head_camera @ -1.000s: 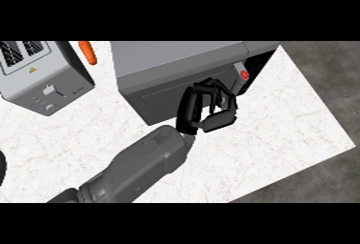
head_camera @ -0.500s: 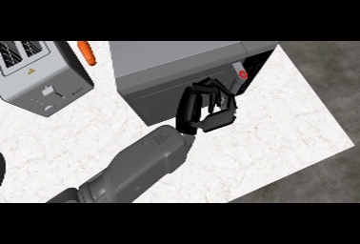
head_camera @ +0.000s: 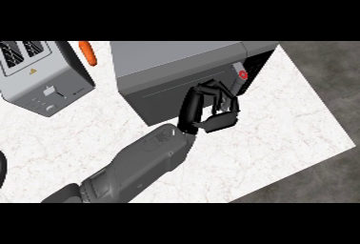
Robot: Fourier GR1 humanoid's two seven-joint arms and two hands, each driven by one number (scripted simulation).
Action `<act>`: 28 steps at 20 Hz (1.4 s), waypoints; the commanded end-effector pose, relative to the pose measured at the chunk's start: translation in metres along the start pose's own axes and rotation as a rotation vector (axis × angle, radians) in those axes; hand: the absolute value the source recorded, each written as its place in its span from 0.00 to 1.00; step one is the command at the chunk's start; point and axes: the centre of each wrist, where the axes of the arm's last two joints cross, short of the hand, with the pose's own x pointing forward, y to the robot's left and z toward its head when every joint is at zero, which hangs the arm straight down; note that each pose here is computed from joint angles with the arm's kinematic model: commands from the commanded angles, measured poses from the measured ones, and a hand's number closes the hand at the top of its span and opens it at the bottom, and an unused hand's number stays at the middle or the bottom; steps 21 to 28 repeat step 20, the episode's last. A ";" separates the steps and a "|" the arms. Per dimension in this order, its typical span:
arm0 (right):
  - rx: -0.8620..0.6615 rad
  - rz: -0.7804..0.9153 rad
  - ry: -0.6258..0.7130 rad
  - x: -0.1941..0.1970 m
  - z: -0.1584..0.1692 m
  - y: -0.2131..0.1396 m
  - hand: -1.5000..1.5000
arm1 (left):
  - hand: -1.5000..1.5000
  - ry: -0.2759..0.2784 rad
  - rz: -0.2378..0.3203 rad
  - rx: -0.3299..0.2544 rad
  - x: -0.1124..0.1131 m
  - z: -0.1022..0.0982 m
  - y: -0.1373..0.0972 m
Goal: Pick up the milk, place it into the microwave and close the microwave
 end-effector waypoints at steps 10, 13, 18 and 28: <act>0.024 0.002 -0.011 0.014 0.002 -0.002 0.00 | 1.00 0.219 -0.149 0.199 -0.028 0.000 0.033; 0.017 -0.002 0.002 0.016 0.003 0.001 0.00 | 1.00 0.257 -0.111 0.202 -0.029 0.003 0.032; 0.007 0.008 0.011 0.023 0.006 0.002 0.00 | 0.00 0.254 -0.088 0.182 -0.030 0.004 0.032; 0.003 0.015 0.017 0.026 0.004 0.002 0.00 | 0.00 0.257 -0.088 0.175 -0.030 0.005 0.031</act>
